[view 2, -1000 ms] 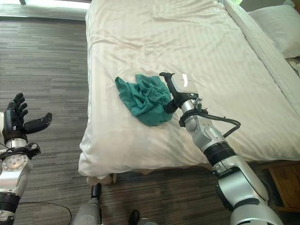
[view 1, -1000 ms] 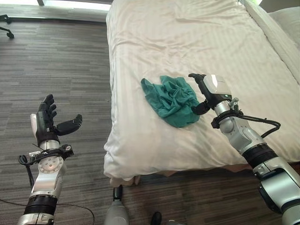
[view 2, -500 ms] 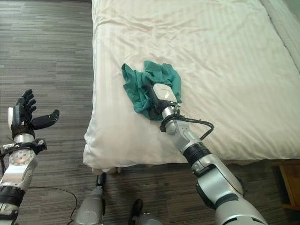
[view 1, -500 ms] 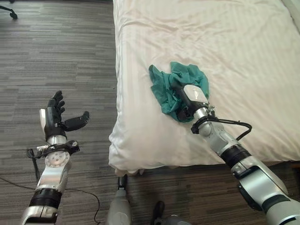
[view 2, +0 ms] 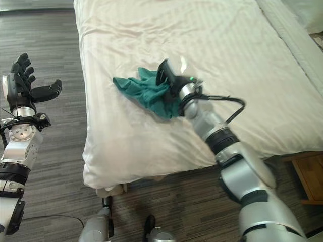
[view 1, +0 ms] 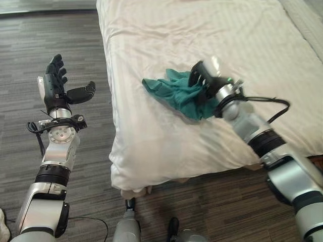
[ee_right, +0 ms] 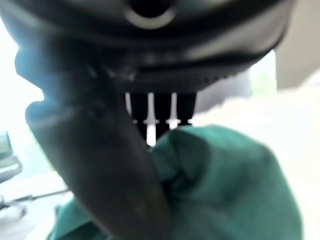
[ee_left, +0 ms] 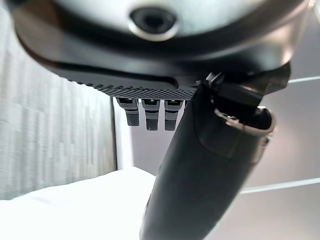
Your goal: Pick up bed clothes into laundry basket.
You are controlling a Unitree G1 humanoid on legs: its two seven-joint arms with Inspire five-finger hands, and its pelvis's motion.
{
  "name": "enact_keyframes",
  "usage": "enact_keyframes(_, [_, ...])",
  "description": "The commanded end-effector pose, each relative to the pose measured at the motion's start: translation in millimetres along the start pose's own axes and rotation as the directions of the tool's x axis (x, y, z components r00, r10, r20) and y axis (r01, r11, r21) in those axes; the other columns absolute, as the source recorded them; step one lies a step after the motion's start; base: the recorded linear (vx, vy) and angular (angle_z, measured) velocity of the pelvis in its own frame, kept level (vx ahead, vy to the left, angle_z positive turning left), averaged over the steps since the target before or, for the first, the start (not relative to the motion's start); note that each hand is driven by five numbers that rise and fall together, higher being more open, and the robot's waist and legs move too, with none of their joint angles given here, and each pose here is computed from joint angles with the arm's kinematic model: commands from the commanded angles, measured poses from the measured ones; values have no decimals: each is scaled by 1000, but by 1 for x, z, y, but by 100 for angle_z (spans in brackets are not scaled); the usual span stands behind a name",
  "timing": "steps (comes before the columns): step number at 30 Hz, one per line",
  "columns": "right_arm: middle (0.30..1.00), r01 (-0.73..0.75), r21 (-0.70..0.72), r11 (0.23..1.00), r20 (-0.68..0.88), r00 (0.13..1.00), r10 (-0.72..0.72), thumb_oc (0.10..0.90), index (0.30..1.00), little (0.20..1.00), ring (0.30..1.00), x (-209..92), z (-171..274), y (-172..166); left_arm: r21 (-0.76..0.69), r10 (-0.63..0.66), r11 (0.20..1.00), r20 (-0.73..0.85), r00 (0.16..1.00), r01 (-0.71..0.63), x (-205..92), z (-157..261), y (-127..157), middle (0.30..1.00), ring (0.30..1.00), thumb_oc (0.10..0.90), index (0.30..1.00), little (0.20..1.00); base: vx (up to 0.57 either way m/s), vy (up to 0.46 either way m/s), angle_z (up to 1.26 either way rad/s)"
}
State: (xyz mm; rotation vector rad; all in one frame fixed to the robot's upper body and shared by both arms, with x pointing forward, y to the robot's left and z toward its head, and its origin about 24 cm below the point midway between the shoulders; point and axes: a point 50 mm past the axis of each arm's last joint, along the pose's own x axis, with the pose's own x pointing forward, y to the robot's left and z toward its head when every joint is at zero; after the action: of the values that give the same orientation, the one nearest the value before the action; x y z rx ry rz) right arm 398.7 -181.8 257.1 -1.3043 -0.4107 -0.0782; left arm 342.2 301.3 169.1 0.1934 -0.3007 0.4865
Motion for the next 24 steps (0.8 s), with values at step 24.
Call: enact_keyframes(24, [300,457,427,780,-90,880,-466,400,300,300,300,-173,-29,-20,-67,10,998,223,975,5,-70,25,38,900,900,800,900,900,-102,106,-61])
